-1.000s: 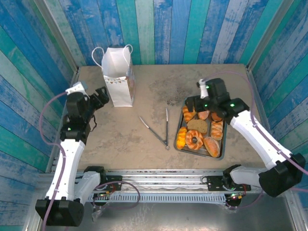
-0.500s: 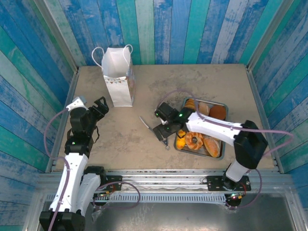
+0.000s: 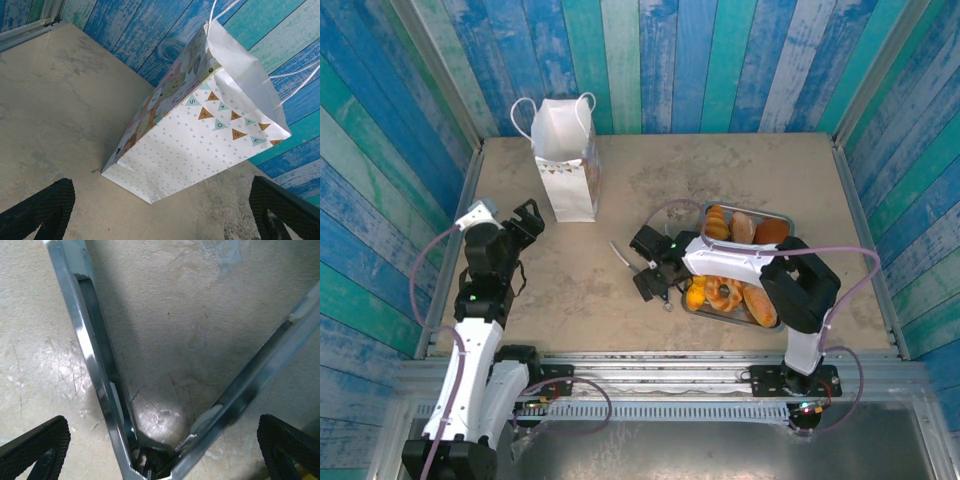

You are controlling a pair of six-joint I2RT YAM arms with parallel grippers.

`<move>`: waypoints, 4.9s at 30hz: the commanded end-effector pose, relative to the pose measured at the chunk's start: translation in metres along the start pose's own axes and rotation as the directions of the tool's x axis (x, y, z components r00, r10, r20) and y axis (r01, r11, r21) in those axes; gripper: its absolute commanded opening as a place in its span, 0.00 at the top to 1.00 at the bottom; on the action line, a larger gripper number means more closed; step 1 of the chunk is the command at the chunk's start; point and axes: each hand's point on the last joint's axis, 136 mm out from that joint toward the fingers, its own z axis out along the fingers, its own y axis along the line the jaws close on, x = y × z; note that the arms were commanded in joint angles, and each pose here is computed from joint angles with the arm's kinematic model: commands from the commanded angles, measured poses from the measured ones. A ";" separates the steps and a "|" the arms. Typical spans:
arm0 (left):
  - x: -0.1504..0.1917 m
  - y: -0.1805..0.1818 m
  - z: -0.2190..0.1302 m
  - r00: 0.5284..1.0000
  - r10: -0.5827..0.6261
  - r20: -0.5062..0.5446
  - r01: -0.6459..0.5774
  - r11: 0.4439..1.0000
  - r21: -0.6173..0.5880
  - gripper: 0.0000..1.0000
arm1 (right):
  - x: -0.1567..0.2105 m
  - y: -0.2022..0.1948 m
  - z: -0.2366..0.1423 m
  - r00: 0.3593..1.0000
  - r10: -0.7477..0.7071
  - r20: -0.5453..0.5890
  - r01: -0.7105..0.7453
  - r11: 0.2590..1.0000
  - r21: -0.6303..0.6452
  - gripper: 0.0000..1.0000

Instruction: Place the fake bread into the paper bag

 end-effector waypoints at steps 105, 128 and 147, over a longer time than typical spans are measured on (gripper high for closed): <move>-0.050 -0.055 0.192 0.892 0.264 -0.368 -0.270 0.962 0.036 0.77 | -0.013 -0.181 -0.249 0.797 0.389 0.462 -0.388 0.916 -0.102 0.41; -0.039 -0.159 0.079 0.922 0.267 -0.280 -0.170 0.930 0.327 1.00 | 0.028 -0.211 -0.255 0.806 0.411 0.427 -0.451 0.893 -0.010 0.40; 0.045 -0.163 0.030 0.902 0.119 -0.416 0.056 0.921 0.385 1.00 | 0.057 -0.223 -0.195 0.863 0.462 0.203 -0.476 0.879 0.024 0.40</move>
